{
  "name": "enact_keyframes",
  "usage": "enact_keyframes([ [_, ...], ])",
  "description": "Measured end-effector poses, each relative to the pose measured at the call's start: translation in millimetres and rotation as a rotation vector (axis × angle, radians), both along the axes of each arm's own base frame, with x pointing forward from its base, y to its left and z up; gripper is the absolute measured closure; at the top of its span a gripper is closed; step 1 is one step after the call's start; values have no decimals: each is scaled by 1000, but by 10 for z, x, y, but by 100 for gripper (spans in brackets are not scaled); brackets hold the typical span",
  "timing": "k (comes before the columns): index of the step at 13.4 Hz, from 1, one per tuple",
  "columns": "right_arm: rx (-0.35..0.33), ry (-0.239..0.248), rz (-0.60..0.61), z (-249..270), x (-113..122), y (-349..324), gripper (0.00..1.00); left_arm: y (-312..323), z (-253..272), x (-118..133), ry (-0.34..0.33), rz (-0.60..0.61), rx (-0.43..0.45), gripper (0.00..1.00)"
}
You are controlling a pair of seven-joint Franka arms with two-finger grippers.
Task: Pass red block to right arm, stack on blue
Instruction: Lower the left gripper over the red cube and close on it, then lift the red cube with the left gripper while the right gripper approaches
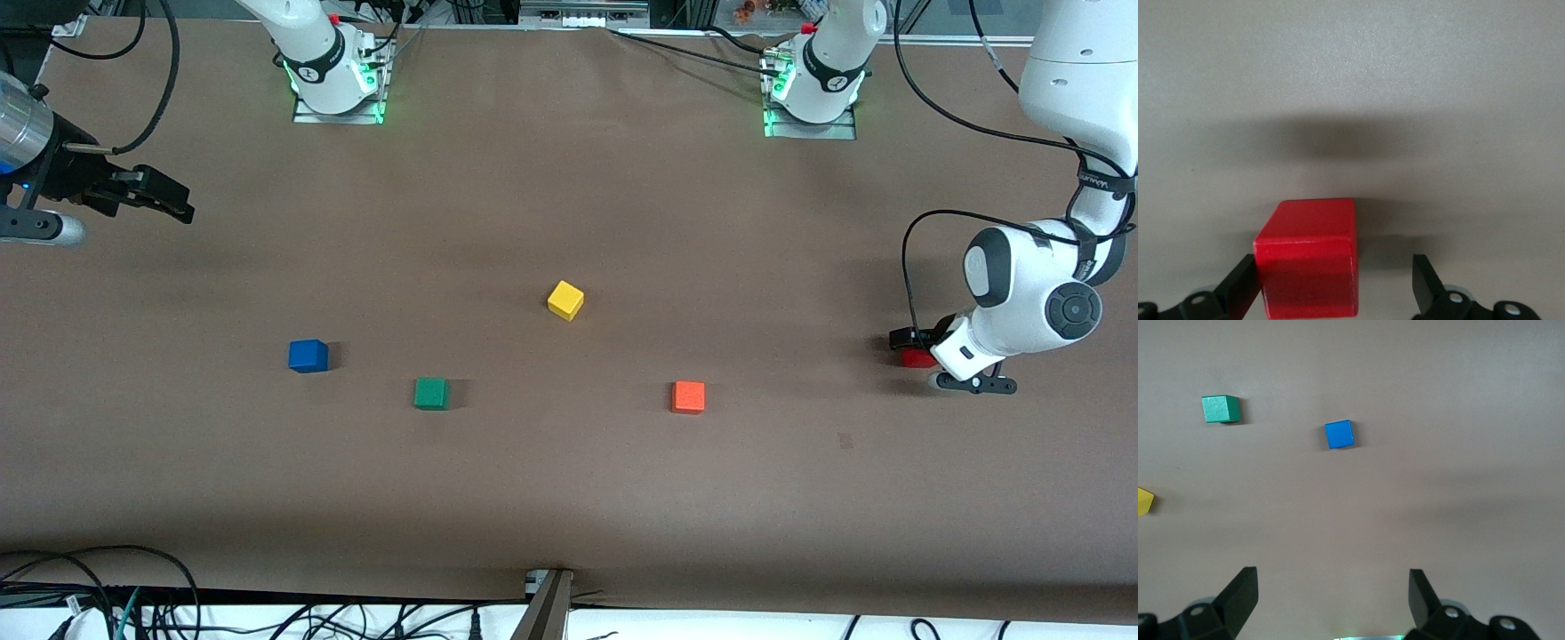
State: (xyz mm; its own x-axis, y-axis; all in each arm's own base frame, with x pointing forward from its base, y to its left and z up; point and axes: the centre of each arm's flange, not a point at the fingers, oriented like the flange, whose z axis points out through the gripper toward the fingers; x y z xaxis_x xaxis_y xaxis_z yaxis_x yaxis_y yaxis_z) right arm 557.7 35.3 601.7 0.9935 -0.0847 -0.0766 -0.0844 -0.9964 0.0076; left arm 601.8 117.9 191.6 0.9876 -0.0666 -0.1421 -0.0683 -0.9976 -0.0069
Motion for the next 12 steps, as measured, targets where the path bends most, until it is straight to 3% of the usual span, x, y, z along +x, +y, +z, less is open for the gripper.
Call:
enact_keyframes([
  [4,0,0,0,0,0,2,0,71,-29,4,-17,11,2,0],
  [5,0,0,0,0,0,2,0,123,-44,3,-26,19,3,7],
  [8,0,0,0,0,0,3,0,175,-51,-1,-32,19,2,41],
  [10,0,0,0,0,0,2,0,158,-53,-8,-20,-32,-7,44],
  [12,0,0,0,0,0,2,0,147,-49,-54,41,-88,-27,44],
])
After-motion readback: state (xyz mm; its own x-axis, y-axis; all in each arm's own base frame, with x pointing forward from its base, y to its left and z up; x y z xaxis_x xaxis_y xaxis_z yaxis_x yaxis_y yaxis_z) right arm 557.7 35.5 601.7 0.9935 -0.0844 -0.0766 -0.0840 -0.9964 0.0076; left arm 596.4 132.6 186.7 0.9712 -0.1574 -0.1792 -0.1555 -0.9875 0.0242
